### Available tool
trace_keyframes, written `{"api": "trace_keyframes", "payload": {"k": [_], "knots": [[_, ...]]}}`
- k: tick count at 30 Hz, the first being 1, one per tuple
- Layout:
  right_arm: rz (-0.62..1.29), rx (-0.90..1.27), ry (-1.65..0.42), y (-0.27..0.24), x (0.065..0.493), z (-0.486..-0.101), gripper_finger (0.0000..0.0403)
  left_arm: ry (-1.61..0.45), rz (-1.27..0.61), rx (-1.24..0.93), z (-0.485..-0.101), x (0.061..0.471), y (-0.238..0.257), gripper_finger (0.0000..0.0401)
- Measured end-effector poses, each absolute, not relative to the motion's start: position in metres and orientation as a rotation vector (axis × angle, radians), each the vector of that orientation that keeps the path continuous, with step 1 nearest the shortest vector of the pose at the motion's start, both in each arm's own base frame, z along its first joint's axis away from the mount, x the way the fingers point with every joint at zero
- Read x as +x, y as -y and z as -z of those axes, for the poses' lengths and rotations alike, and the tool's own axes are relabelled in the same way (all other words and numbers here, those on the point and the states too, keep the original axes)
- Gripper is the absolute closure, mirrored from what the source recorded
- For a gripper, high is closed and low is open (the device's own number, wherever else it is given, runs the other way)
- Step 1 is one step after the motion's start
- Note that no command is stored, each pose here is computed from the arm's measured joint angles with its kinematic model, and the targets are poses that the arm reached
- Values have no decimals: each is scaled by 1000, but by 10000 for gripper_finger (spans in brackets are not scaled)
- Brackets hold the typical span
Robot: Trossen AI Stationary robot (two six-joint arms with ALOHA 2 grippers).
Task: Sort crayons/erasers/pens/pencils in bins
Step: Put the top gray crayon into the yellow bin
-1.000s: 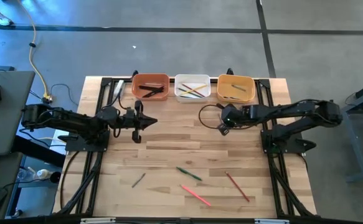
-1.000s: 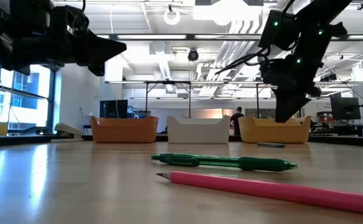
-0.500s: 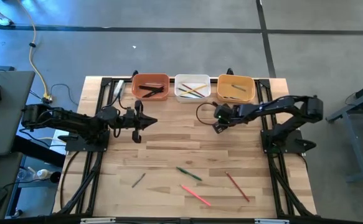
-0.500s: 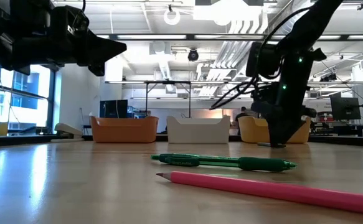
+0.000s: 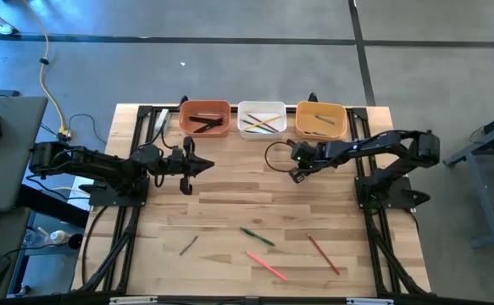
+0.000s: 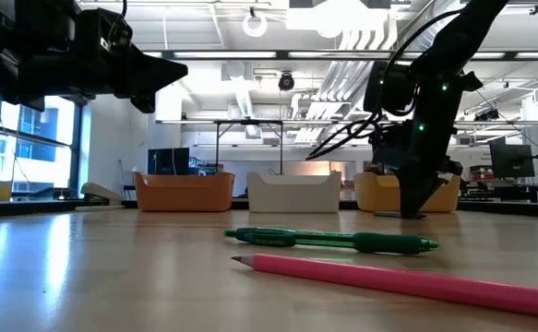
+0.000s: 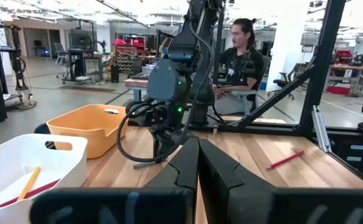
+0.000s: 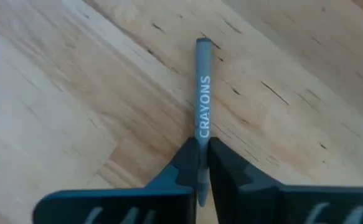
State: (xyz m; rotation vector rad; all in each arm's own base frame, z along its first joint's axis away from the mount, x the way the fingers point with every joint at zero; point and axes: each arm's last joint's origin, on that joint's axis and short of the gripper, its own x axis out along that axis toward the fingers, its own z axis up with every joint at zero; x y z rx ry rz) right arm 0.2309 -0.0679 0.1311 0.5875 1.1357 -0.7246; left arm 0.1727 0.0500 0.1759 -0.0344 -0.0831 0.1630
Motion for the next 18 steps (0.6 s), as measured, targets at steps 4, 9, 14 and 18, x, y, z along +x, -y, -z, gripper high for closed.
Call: {"api": "trace_keyframes", "payload": {"k": [4,9,14,18], "knots": [[640,596,-1116,65,230,-146,395,84,-163,-42,-176,173,-50,401],[629,548,-1044,70,224,-185,392,84,-164,-42,-176,173,-50,400],[784,427,-1025,89,211,-227,391,84,-165,-42,-176,173,-50,400],[832,328,-1032,115,204,-246,391,84,-165,-42,-176,173,-50,401]]}}
